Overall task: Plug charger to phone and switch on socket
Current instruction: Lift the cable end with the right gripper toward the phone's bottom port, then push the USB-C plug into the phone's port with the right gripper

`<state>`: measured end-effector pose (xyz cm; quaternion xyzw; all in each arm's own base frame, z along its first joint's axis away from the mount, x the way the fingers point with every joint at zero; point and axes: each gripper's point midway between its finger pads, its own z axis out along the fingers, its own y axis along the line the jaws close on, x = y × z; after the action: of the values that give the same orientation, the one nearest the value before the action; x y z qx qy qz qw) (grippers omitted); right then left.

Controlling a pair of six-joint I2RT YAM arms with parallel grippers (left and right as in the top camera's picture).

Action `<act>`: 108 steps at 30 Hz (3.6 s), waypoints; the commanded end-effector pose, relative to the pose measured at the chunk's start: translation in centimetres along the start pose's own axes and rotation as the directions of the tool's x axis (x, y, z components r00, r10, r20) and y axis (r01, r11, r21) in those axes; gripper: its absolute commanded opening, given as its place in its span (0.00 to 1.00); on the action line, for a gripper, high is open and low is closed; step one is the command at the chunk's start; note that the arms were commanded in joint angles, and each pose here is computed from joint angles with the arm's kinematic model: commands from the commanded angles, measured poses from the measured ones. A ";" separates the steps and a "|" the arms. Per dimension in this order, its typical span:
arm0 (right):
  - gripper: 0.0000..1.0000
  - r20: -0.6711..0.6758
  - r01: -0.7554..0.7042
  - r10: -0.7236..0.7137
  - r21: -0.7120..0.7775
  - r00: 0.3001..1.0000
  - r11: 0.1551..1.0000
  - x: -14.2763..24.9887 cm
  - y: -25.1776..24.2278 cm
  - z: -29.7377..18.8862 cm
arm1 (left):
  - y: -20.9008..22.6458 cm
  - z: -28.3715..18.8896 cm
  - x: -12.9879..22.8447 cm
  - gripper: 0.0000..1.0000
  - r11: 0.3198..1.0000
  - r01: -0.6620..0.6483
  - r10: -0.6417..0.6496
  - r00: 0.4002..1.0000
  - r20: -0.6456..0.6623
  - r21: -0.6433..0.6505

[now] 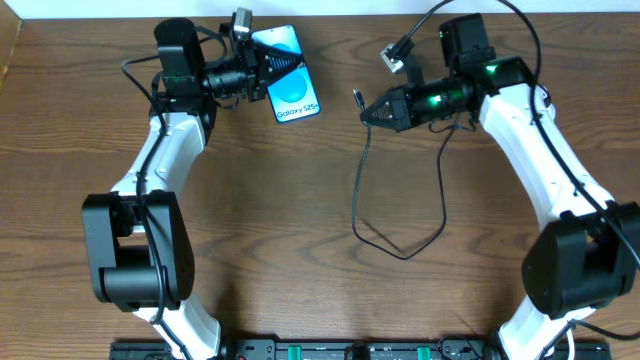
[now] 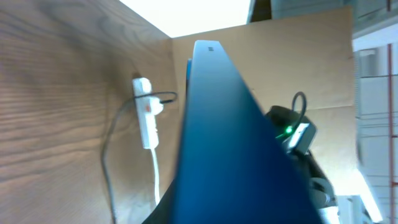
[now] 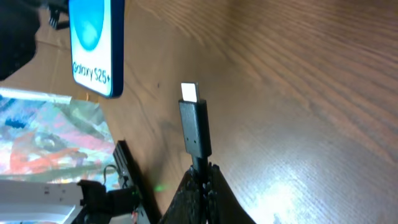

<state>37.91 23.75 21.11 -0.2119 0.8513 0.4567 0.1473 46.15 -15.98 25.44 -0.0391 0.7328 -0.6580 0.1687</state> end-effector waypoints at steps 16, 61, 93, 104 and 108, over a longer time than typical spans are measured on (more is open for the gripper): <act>0.01 -0.098 0.108 -0.139 -0.273 0.985 0.956 3.6 7.8 2.9 | -3.4 -0.5 -1.1 0.07 0.999 0.039 -0.041 0.998 0.054 0.030; 0.01 -0.010 0.038 -0.041 -0.228 0.999 0.973 -0.4 8.6 4.5 | -4.9 -0.2 -2.1 0.07 0.997 0.039 -0.046 0.993 0.108 0.065; 0.01 0.022 -0.006 0.009 -0.154 1.000 0.988 -1.3 7.5 4.8 | -4.8 -0.1 -2.1 0.07 0.998 0.030 -0.037 0.993 0.108 0.062; 0.01 0.043 -0.034 0.040 -0.142 0.998 0.989 -2.0 8.0 5.5 | -4.8 -0.1 -2.1 0.07 0.998 -0.004 -0.002 0.994 0.110 0.058; 0.01 0.048 -0.034 0.041 -0.144 0.998 0.989 -2.2 8.0 5.5 | -4.8 -0.1 -2.0 0.07 0.998 -0.019 0.013 0.994 0.108 0.057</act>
<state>35.79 32.94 24.20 -0.2012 0.8154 0.5266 0.1316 48.51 -15.35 28.02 -0.1148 0.7067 -0.6705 0.1947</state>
